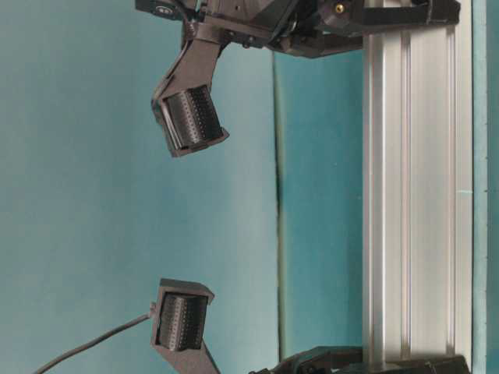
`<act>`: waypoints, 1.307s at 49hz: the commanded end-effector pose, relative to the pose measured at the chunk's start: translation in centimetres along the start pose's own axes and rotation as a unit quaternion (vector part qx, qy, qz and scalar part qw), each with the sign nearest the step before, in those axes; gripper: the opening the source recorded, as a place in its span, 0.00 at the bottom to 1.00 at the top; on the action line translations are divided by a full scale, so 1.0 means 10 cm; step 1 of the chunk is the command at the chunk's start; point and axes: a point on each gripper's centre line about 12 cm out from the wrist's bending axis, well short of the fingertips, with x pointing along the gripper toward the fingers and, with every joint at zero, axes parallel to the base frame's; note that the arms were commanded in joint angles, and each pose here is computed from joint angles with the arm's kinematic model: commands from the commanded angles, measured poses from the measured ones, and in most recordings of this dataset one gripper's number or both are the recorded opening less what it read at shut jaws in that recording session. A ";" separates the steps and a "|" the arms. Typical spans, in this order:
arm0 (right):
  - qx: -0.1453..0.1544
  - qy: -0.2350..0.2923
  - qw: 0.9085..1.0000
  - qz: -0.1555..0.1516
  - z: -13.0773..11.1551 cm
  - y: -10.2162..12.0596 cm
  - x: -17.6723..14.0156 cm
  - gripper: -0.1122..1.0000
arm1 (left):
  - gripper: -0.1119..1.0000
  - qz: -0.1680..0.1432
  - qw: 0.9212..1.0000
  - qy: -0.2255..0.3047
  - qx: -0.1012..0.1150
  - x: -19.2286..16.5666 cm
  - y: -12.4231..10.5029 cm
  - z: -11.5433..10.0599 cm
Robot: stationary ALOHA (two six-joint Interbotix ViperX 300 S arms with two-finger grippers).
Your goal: Lift the metal rail with both hands.
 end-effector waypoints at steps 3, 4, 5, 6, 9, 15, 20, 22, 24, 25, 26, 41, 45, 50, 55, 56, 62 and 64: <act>0.004 0.007 1.000 0.001 -0.02 0.00 0.05 0.45 | 0.43 -0.001 1.000 -0.015 -0.016 -0.02 0.01 0.05; 0.004 0.008 1.000 0.001 -0.02 0.00 0.05 0.45 | 0.43 -0.001 1.000 -0.015 -0.016 -0.02 0.01 0.05; 0.005 0.010 1.000 0.001 -0.03 -0.01 0.07 0.45 | 0.43 -0.001 1.000 -0.016 -0.016 -0.02 0.01 0.05; 0.006 0.011 1.000 0.000 -0.03 -0.01 0.07 0.45 | 0.43 -0.001 1.000 -0.015 -0.016 -0.01 0.01 0.04; 0.005 0.013 1.000 0.000 -0.05 -0.01 0.08 0.45 | 0.43 -0.002 1.000 -0.016 -0.016 -0.01 0.01 0.04; 0.006 0.014 1.000 0.001 -0.06 -0.01 0.09 0.45 | 0.43 -0.001 1.000 -0.014 -0.013 -0.01 0.02 0.03; 0.007 0.011 1.000 0.001 -0.06 -0.02 0.08 0.45 | 0.43 -0.002 1.000 -0.017 -0.016 -0.01 0.01 0.04; 0.008 0.009 1.000 0.000 -0.05 -0.03 0.08 0.45 | 0.43 -0.002 1.000 -0.016 -0.015 -0.01 0.01 0.03; 0.008 0.008 1.000 0.001 -0.05 -0.03 0.09 0.45 | 0.43 -0.001 1.000 -0.015 -0.016 0.00 0.02 0.03; 0.008 0.005 1.000 0.000 -0.04 -0.04 0.08 0.45 | 0.43 -0.001 1.000 -0.015 -0.015 0.00 0.02 0.02; 0.009 0.004 1.000 0.001 -0.04 -0.04 0.08 0.45 | 0.43 -0.001 1.000 -0.015 -0.016 0.00 0.02 0.02; 0.016 0.000 1.000 0.004 -0.03 -0.04 0.09 0.56 | 0.51 -0.002 1.000 -0.016 -0.016 0.02 0.02 0.00; 0.011 0.000 1.000 0.004 -0.03 -0.03 0.08 0.77 | 0.72 -0.002 1.000 -0.016 -0.015 0.02 0.02 -0.01; 0.011 -0.003 1.000 0.004 -0.02 -0.03 0.08 0.94 | 0.95 -0.002 1.000 -0.015 -0.013 0.02 0.02 -0.01; 0.011 -0.007 1.000 0.004 -0.02 -0.03 0.08 0.96 | 0.98 -0.001 1.000 -0.015 -0.014 0.01 0.02 -0.02; 0.012 -0.007 1.000 0.004 -0.02 -0.03 0.08 0.95 | 0.97 -0.002 1.000 -0.017 -0.013 0.01 0.02 -0.01; 0.012 -0.008 1.000 0.004 -0.01 -0.03 0.08 0.96 | 0.96 -0.001 1.000 -0.016 -0.014 0.01 0.02 -0.01; 0.011 -0.009 1.000 0.004 -0.01 -0.03 0.07 0.96 | 0.96 -0.002 1.000 -0.017 -0.012 0.01 0.02 0.00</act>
